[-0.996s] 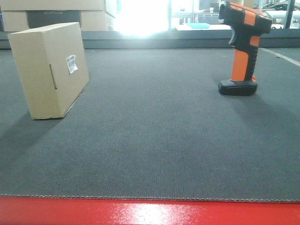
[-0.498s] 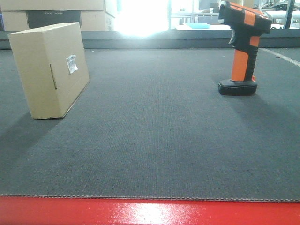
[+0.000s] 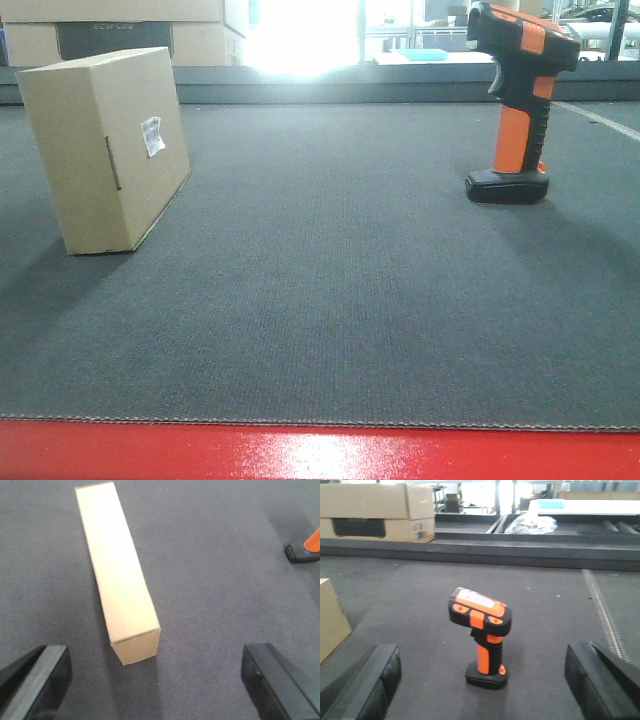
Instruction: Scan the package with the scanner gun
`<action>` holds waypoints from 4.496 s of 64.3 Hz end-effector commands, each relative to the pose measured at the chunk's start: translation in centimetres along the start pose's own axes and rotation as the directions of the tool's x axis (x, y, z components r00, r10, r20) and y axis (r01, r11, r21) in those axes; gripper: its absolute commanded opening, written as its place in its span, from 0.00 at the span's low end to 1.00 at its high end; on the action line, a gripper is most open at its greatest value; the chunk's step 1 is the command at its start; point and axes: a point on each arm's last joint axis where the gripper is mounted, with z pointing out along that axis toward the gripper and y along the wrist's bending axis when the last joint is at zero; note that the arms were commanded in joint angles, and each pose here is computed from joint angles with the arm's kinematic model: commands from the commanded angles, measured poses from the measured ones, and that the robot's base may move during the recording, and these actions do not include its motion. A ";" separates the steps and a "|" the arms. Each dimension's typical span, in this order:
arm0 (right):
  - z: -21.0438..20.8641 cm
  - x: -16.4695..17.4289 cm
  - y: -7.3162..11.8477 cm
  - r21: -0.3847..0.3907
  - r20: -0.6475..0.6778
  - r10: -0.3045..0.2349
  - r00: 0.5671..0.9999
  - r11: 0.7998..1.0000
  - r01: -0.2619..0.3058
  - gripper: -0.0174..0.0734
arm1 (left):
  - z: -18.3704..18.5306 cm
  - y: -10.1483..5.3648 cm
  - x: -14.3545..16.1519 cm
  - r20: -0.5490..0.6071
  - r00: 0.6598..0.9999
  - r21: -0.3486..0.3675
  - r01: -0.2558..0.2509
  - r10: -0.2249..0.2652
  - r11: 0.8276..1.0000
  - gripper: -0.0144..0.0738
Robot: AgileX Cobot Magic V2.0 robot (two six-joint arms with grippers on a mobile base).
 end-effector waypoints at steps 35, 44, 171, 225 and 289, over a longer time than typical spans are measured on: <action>0.0 -0.4 0.1 -0.007 0.026 -0.003 1.000 1.000 0.003 0.82 | 15.5 2.3 -4.8 -0.247 0.968 -0.120 0.013 -0.042 0.993 0.83; 0.0 -0.4 0.1 -0.007 0.026 -0.003 1.000 1.000 0.003 0.82 | 17.7 3.0 -4.2 -0.291 0.955 -0.131 0.019 -0.057 0.991 0.83; 5.1 2.0 0.4 -0.024 -0.111 -0.005 0.994 1.000 0.003 0.82 | 13.3 10.1 -3.3 -0.232 0.868 0.401 0.497 -0.439 0.770 0.04; 14.1 9.8 -1.4 0.114 0.003 0.104 0.995 0.988 -0.104 0.82 | 13.3 10.1 -3.3 -0.232 0.868 0.401 0.497 -0.440 0.770 0.04; 22.9 12.4 -0.8 0.144 0.000 0.114 0.994 0.983 -0.112 0.82 | 13.5 10.5 -3.7 -0.179 0.869 0.381 0.493 -0.461 0.782 0.04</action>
